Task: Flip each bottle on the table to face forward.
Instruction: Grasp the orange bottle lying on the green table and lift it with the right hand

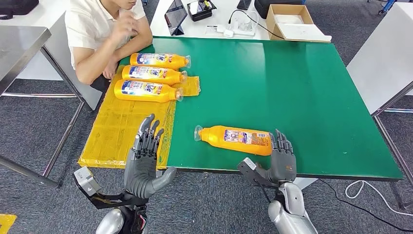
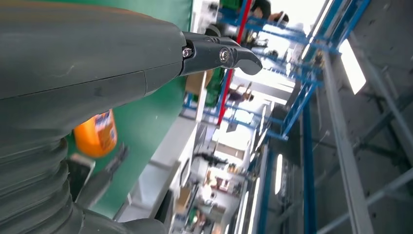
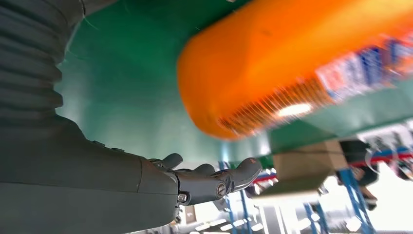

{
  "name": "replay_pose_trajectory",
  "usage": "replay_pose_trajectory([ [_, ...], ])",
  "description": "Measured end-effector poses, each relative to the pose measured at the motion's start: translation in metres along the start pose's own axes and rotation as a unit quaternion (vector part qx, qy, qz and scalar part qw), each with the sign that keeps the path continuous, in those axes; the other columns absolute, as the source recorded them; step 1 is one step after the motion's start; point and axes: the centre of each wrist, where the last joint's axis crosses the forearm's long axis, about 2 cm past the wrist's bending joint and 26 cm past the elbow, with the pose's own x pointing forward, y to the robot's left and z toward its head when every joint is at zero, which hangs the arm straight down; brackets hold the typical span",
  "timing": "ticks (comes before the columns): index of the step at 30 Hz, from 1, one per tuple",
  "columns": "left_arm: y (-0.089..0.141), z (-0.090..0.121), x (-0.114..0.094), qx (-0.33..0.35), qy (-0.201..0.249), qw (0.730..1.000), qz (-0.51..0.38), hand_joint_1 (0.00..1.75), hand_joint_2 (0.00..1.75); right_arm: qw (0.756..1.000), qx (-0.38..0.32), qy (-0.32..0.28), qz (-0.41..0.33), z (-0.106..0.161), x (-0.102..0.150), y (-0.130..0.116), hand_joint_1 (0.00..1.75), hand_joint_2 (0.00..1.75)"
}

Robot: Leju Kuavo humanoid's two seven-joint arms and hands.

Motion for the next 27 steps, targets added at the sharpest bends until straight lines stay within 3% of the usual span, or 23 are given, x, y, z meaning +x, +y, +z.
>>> replay_pose_trajectory([
  [12, -0.008, -0.005, -0.001, -0.019, 0.009, 1.0, 0.023, 0.0, 1.75, 0.999, 0.023, 0.017, 0.019, -0.017, -0.007, 0.0, 0.0, 1.75],
  [27, -0.004, -0.011, -0.005, -0.012, 0.025, 0.999, 0.023, 0.0, 1.75, 0.996, 0.041, -0.029, 0.08, -0.048, 0.004, -0.011, 0.0, 1.75],
])
